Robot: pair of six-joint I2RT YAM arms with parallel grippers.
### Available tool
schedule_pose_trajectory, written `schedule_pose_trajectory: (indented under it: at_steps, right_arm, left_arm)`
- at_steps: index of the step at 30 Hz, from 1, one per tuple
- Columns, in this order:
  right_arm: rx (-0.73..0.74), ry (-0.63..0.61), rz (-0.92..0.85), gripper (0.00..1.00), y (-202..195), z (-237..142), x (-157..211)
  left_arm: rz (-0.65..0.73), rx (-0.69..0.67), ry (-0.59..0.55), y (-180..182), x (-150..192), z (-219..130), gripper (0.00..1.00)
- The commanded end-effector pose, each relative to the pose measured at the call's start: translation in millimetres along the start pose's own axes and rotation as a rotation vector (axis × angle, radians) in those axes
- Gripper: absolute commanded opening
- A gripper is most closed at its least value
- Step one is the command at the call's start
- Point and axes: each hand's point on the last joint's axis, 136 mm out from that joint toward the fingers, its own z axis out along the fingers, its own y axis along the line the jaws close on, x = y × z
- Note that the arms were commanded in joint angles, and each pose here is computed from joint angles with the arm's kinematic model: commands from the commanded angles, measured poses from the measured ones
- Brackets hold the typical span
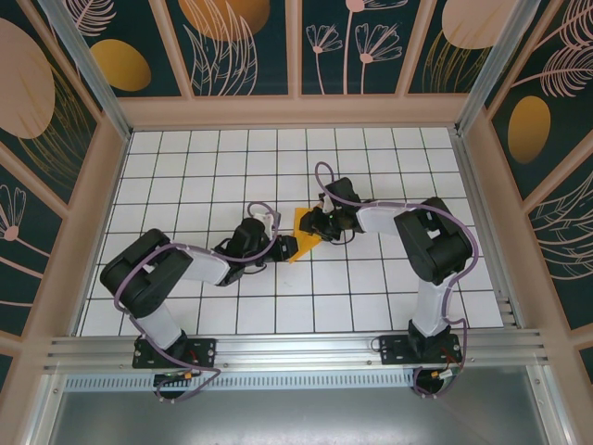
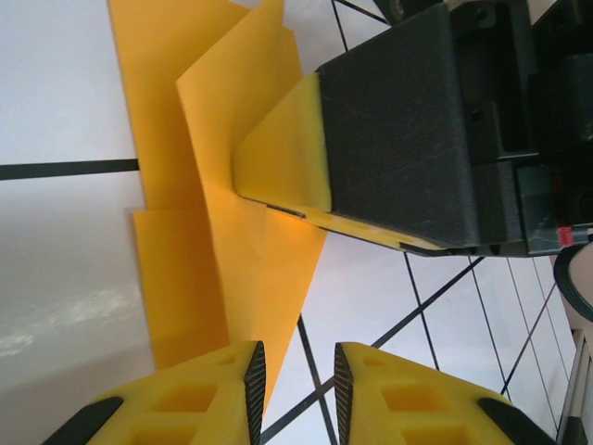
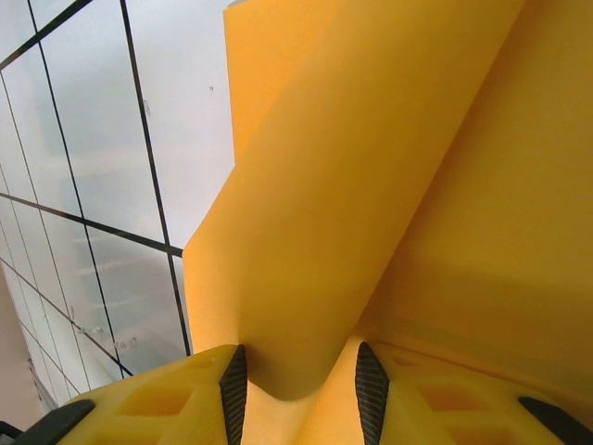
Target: Fold a paper plane with a square sheet of paper (pick it up from the middle)
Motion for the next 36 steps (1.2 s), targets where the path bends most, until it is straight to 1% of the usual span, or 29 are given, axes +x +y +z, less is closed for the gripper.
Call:
schedule_pose_trajectory:
  at_steps: [1, 5, 8, 15, 21, 27, 30, 36]
  right_arm:
    - [0.221, 0.035, 0.081, 0.41, -68, 18, 18]
    - [0.223, 0.037, 0.083, 0.42, -68, 19, 18]
    - [0.223, 0.042, 0.086, 0.42, -68, 19, 19]
    - [0.216, 0.046, 0.085, 0.42, -67, 19, 19]
    - [0.190, 0.043, 0.072, 0.42, -61, 18, 18]
    - [0.173, 0.038, 0.058, 0.44, -56, 16, 17]
    - [0.187, 0.038, 0.062, 0.44, -60, 15, 18]
    - [0.241, 0.041, 0.078, 0.40, -72, 17, 19]
  left_arm:
    - [0.011, 0.059, -0.009, -14, -9, 8, 0.29]
    - [0.007, 0.047, 0.016, -9, -6, 16, 0.29]
    - [0.000, 0.025, 0.024, -3, -4, 20, 0.27]
    - [-0.004, -0.059, 0.022, 14, -2, 20, 0.22]
    - [-0.005, -0.109, 0.024, 24, -1, 20, 0.20]
    - [-0.005, -0.127, 0.021, 27, -1, 20, 0.19]
    - [-0.008, -0.129, 0.025, 28, 0, 21, 0.18]
    - [-0.007, -0.132, 0.024, 28, 0, 20, 0.18]
